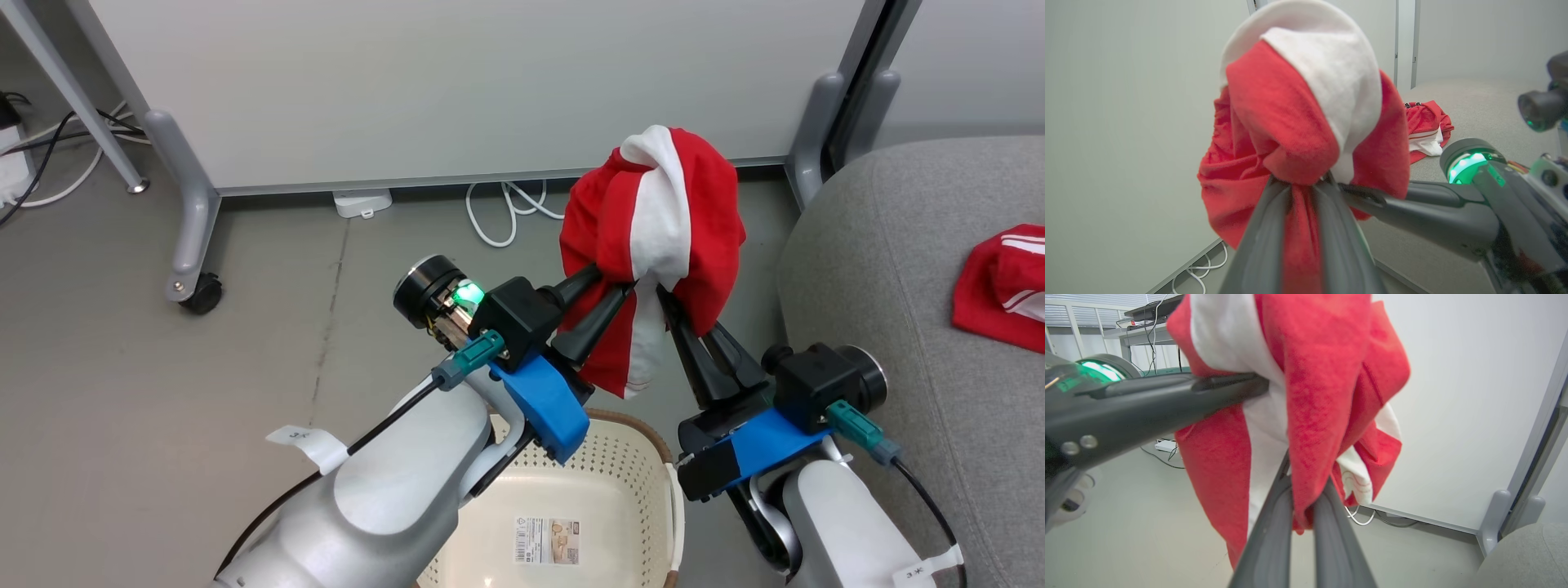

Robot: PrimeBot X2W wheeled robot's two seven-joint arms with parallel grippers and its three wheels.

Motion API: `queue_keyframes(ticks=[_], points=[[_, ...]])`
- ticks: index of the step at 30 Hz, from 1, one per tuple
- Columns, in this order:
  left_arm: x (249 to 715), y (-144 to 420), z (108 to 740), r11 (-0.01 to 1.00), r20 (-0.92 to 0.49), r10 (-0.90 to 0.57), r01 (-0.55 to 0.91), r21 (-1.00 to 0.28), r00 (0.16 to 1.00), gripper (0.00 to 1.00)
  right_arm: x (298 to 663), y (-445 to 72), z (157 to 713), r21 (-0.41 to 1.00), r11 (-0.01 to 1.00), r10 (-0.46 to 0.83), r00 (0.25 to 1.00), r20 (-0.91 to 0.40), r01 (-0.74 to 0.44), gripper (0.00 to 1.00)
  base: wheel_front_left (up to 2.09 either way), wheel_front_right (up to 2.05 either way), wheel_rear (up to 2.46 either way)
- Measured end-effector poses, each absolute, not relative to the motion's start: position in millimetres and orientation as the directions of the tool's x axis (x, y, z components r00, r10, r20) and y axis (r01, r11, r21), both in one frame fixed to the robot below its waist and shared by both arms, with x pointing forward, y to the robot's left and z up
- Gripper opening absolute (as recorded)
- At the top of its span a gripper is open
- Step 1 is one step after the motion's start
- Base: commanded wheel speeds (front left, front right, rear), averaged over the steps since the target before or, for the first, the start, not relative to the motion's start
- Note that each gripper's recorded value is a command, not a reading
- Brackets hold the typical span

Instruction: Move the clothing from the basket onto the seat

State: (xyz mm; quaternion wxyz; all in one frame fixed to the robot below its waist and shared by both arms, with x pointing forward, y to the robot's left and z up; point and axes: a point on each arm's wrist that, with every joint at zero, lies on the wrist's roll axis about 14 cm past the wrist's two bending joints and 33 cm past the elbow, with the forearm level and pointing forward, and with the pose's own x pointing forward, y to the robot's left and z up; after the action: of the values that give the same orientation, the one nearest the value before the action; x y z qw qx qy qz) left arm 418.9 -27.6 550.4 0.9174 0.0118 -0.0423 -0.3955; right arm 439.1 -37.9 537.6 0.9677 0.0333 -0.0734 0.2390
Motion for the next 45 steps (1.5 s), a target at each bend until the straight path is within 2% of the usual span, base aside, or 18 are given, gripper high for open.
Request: queue_keyframes(ticks=[18,20,33,45], points=[[419,-28,548,0.684,0.060,-0.730,0.726,0.073,0.681,0.00,439,-39,539,0.030,0.885,0.454,0.876,0.163,-0.464,0.00,0.00,0.00,0.00],[420,-27,547,0.688,0.056,-0.726,0.722,0.079,0.686,1.00,438,-40,540,0.029,0.886,0.453,0.876,0.164,-0.463,0.00,0.00,0.00,0.00],[419,-22,539,0.698,0.038,-0.716,0.712,0.083,0.697,1.00,442,-49,542,0.039,0.898,0.426,0.888,0.174,-0.439,0.00,0.00,0.00,0.00],[420,-32,528,0.679,0.027,-0.733,0.730,0.073,0.680,1.00,444,-82,543,0.042,0.934,0.343,0.922,0.180,-0.356,0.00,0.00,0.00,0.00]])
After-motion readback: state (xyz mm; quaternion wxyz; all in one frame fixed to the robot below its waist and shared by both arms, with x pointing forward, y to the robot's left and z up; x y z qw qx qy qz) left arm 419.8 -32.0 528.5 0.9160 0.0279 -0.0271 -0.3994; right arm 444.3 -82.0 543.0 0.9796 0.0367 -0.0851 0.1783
